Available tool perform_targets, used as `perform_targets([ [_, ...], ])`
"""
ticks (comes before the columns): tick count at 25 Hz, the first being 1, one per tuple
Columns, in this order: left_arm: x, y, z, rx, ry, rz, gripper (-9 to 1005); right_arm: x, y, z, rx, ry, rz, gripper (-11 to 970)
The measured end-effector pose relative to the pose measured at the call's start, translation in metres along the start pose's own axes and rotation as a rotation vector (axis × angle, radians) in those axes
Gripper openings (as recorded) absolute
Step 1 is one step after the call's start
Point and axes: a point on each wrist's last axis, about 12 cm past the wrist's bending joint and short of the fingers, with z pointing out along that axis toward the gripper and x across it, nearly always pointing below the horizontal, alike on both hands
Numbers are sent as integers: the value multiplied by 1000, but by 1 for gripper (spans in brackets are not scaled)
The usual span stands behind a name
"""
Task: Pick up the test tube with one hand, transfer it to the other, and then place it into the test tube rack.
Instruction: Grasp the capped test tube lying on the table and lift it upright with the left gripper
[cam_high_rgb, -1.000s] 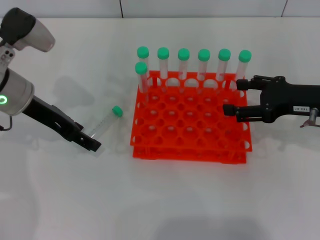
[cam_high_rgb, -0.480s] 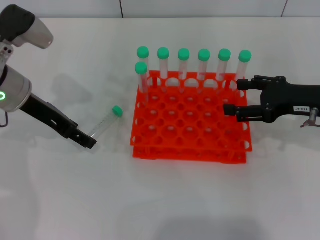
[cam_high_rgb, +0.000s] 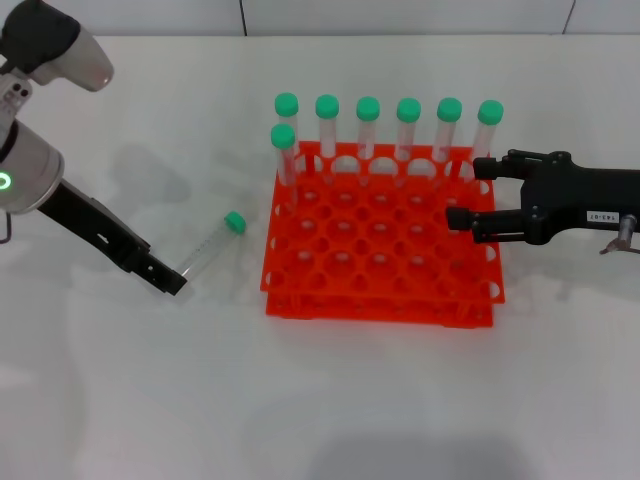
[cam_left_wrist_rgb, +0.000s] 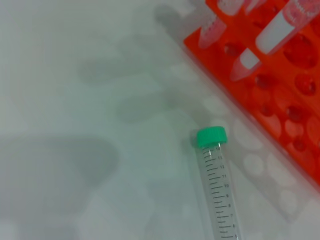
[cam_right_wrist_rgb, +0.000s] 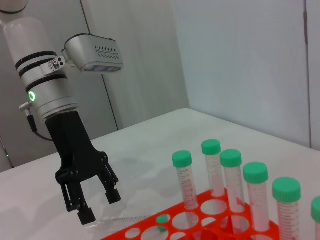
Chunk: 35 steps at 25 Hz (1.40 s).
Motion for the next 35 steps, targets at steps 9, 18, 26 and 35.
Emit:
perform_targets([
  [9, -4, -1, 2, -7, -12, 7, 750, -1, 0, 0, 0, -1, -1, 860],
  [18, -12, -7, 11, 2, -25, 20, 661, -1, 0, 0, -1, 0, -2, 859],
  [26, -14, -10, 14, 9, -21, 31, 656, 0, 0, 0, 0, 2, -1, 858],
  [35, -10, -11, 19, 22, 3, 27, 610, 1, -1, -3, 12, -3, 4, 856],
])
